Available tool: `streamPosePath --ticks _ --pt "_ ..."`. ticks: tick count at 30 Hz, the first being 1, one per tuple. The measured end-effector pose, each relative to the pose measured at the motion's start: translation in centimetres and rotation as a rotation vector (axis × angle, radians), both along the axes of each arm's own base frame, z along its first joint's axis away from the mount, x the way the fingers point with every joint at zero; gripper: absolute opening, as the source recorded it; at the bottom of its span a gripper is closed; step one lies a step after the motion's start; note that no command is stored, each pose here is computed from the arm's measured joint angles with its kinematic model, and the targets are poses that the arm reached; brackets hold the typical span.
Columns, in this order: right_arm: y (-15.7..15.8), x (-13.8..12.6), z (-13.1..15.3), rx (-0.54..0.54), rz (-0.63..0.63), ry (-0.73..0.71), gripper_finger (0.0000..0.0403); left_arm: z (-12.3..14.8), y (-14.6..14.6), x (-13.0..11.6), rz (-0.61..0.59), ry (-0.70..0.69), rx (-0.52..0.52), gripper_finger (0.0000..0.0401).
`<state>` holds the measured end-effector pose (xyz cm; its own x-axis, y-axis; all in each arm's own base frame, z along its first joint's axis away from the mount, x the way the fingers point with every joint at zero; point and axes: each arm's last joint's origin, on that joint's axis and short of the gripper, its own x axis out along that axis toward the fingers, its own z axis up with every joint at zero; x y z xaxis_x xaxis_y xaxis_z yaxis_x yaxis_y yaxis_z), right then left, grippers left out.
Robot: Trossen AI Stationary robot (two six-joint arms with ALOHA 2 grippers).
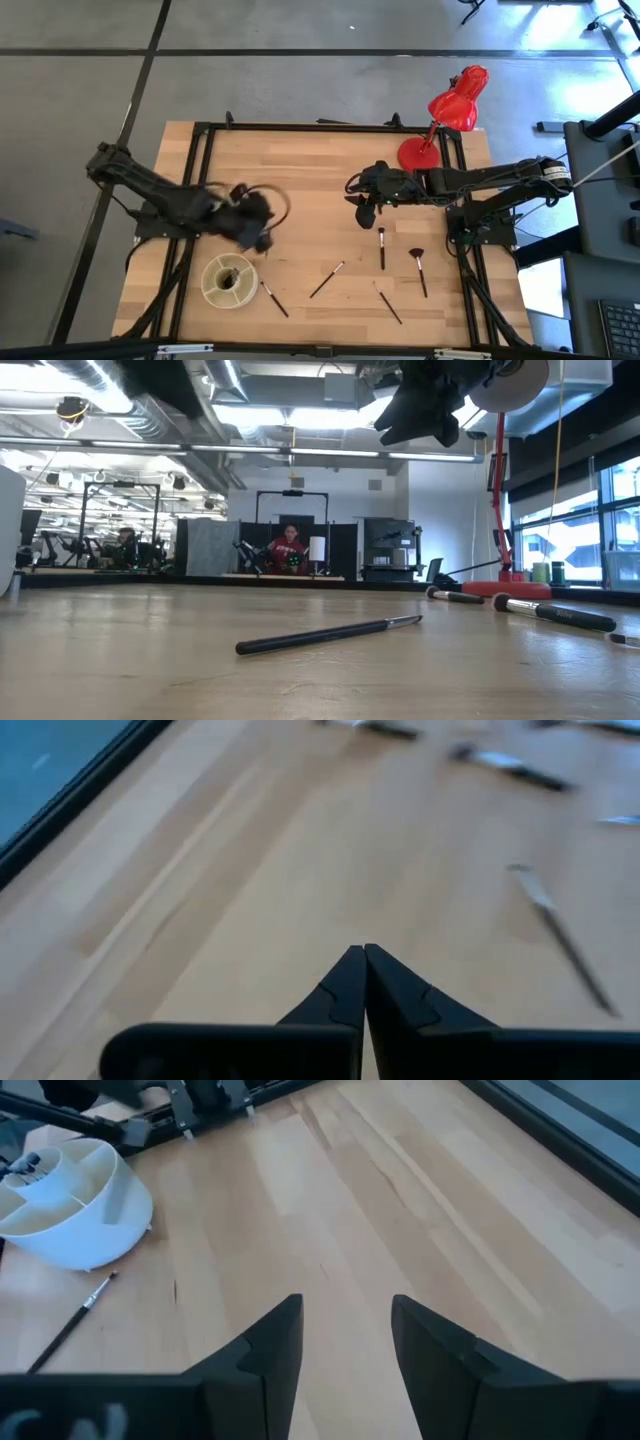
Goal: Put items in baskets/containers
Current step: Put the black eyeshadow brush into the white organizer
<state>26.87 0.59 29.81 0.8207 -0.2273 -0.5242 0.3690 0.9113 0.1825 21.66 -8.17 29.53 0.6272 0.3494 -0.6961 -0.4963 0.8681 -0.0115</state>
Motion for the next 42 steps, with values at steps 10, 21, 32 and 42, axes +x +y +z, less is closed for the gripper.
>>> streamPosePath --ticks 10,21,32,42 --pt "0.4 0.1 0.3 -0.003 -0.044 -0.040 0.0153 3.4 -4.7 -6.9 -0.343 -0.172 -0.060 0.0002" --pt "0.4 0.1 0.3 0.006 -0.050 -0.043 0.0153 3.1 -7.6 -9.7 -0.515 -0.222 0.194 0.0002" --pt "0.4 0.1 0.3 0.009 -0.052 -0.044 0.0153 0.5 -9.5 -9.3 -0.545 -0.055 0.127 0.0004" --pt "0.4 0.1 0.3 0.018 -0.058 -0.047 0.0153 -1.5 -10.3 -8.9 -0.445 0.054 0.078 0.0073"
